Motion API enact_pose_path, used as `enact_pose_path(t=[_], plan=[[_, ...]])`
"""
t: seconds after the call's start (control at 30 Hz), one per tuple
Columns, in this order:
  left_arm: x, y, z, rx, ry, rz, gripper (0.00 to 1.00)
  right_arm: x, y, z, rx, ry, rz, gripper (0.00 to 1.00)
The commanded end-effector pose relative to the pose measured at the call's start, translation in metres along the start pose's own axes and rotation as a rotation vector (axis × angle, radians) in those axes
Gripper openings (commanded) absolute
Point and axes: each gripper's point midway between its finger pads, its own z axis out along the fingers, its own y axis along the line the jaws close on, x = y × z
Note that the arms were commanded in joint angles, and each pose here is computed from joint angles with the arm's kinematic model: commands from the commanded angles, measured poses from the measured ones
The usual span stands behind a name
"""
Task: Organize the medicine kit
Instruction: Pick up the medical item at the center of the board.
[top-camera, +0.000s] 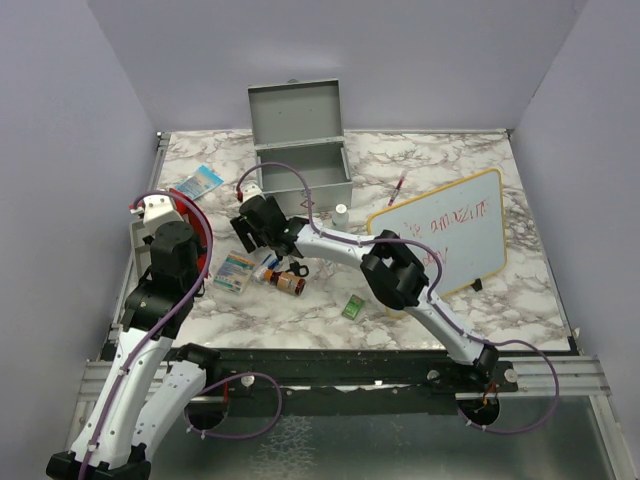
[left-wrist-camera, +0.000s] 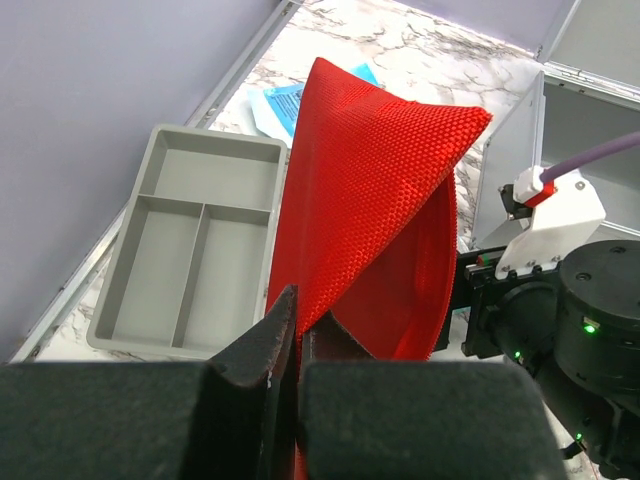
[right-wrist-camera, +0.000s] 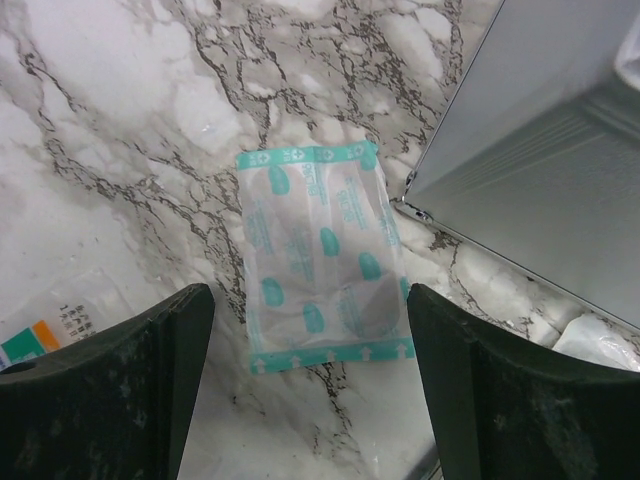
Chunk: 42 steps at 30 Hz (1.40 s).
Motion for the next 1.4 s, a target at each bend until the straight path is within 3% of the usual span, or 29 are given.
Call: enact_pose_path(t=[0.0, 0.2, 0.37, 0.73, 1.07, 1.3, 1.37], plan=[[0.001, 0.0, -0.002, 0.009, -0.002, 0.01, 0.0, 0.013, -0.008, 0.011, 0.044, 0.024, -0.022, 0.84], [0.001, 0.0, -0.002, 0.01, -0.002, 0.01, 0.0, 0.024, -0.009, 0.016, 0.032, 0.054, -0.007, 0.85], [0.001, -0.001, -0.002, 0.009, -0.003, 0.01, 0.0, 0.034, -0.006, 0.014, 0.005, 0.075, -0.01, 0.77], [0.0, 0.0, -0.002, 0.01, -0.004, 0.008, 0.0, 0.061, -0.007, 0.015, -0.002, 0.138, -0.018, 0.51], [0.0, -0.001, -0.002, 0.014, -0.004, 0.007, 0.0, 0.043, -0.005, 0.004, -0.018, 0.104, 0.002, 0.32], [0.001, -0.002, -0.002, 0.016, -0.002, 0.008, 0.0, 0.038, 0.003, -0.002, -0.06, 0.097, 0.022, 0.04], [0.0, -0.002, -0.002, 0.015, -0.003, 0.007, 0.0, 0.03, 0.008, -0.008, -0.093, 0.075, 0.035, 0.01]])
